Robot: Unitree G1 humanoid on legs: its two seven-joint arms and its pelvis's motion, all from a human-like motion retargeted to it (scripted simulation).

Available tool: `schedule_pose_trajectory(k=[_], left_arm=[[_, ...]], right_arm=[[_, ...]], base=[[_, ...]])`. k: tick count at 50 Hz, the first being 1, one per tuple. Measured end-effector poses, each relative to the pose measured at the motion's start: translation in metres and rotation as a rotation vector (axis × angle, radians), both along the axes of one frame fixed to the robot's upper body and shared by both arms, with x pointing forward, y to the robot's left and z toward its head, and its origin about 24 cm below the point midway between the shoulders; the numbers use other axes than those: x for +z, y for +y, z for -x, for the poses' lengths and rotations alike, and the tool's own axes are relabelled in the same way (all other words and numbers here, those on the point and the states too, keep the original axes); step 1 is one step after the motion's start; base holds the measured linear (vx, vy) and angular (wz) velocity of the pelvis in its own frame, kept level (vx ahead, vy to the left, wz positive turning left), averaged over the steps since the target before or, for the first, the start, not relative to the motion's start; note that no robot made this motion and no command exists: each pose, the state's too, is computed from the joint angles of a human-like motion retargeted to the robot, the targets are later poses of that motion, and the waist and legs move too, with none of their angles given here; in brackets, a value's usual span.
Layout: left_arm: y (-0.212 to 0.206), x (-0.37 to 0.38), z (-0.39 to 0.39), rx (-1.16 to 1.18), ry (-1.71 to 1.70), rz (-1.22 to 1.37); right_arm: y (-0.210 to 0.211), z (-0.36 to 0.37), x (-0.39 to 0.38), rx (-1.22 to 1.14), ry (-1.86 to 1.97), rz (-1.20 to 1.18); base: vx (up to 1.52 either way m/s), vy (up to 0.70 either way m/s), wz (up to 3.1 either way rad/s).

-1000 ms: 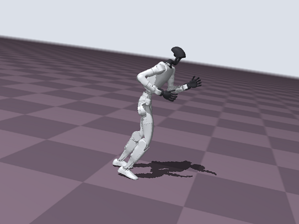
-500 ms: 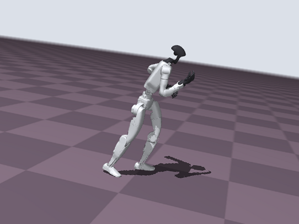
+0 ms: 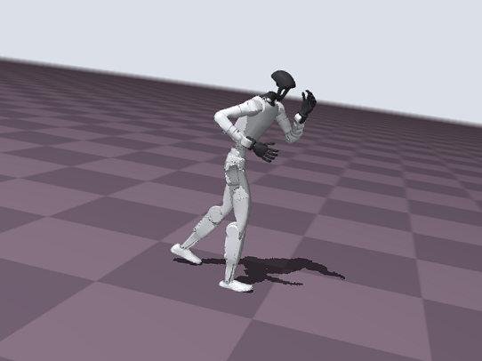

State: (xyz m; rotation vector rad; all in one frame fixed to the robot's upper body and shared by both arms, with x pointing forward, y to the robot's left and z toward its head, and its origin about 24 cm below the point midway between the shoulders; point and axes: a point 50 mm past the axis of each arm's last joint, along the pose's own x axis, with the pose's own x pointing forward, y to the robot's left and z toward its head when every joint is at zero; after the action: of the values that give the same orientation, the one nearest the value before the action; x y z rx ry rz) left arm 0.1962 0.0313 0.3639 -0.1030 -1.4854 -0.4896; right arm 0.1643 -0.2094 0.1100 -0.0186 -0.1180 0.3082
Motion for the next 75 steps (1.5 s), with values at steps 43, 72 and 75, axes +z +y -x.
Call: schedule_pose_trajectory(k=[43, 72, 75], left_arm=[[0.070, -0.077, -0.054, -0.094, 0.474, 0.135], [0.208, -0.319, 0.045, 0.378, 1.523, -0.128], [0.175, -0.301, -0.015, 0.528, 1.298, -0.387]], right_arm=[[0.055, -0.016, 0.040, 0.241, -0.236, -0.177], [0.188, -0.025, 0.159, 0.691, -0.834, -0.549], [0.176, -0.043, 0.116, 0.470, -0.706, -0.459]], base=[[1.03, 0.01, -0.30], [0.73, 0.13, -1.89], [0.35, 0.32, -0.92]])
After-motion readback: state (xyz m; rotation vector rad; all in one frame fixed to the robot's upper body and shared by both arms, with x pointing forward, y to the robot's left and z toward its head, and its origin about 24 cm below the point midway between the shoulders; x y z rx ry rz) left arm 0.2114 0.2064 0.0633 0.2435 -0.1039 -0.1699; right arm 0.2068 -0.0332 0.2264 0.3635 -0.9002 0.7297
